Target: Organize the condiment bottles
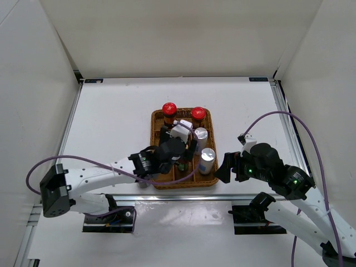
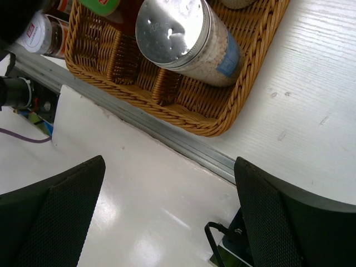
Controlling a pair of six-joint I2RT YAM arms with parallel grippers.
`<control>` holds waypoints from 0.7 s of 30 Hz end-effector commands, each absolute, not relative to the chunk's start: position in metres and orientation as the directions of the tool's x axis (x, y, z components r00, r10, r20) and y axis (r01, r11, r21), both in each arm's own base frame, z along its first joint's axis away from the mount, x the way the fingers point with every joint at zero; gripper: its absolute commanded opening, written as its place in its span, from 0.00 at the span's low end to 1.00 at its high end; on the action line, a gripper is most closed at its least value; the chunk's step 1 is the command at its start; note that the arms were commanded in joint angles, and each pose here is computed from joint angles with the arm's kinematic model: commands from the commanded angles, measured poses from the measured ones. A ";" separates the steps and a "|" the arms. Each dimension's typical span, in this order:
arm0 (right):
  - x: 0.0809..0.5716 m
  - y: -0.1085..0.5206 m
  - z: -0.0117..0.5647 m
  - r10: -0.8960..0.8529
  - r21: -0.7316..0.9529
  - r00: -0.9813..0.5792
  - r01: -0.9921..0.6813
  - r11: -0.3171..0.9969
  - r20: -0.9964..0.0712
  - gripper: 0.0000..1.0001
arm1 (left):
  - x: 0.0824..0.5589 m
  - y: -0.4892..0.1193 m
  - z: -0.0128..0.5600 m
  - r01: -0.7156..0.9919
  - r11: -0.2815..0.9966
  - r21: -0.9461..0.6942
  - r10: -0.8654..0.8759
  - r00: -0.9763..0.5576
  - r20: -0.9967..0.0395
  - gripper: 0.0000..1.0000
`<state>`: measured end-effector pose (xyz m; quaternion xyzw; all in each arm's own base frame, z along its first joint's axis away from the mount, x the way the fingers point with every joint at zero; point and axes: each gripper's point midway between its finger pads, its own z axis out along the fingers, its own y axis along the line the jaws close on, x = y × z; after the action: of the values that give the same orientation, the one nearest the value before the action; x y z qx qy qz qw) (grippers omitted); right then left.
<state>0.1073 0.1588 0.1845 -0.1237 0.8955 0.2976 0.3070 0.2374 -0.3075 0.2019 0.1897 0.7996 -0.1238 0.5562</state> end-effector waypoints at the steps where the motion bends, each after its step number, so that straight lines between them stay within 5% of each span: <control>1: 0.108 0.159 0.192 -0.025 0.464 -0.764 -0.417 0.781 -0.645 1.00 | 0.243 -0.266 0.278 0.312 0.950 -0.001 0.068 -0.210 -0.975 1.00; 4: 0.107 0.159 0.189 -0.029 0.462 -0.768 -0.414 0.784 -0.640 1.00 | 0.241 -0.193 0.310 0.051 0.991 -0.122 -0.112 -0.165 -0.980 1.00; 9: 0.109 0.161 0.188 -0.025 0.464 -0.764 -0.417 0.781 -0.645 1.00 | 0.238 -0.125 0.286 -0.111 0.980 -0.165 -0.187 -0.221 -0.957 1.00; 21: 0.109 0.163 0.187 -0.020 0.475 -0.770 -0.414 0.777 -0.638 1.00 | 0.242 -0.102 0.131 -0.324 0.932 -0.160 -0.343 -0.655 -0.673 1.00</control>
<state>0.1065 0.1583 0.1817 -0.1221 0.8955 0.2986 0.3066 0.2576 -0.0918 0.1559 -0.1640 0.8814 0.0260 0.4422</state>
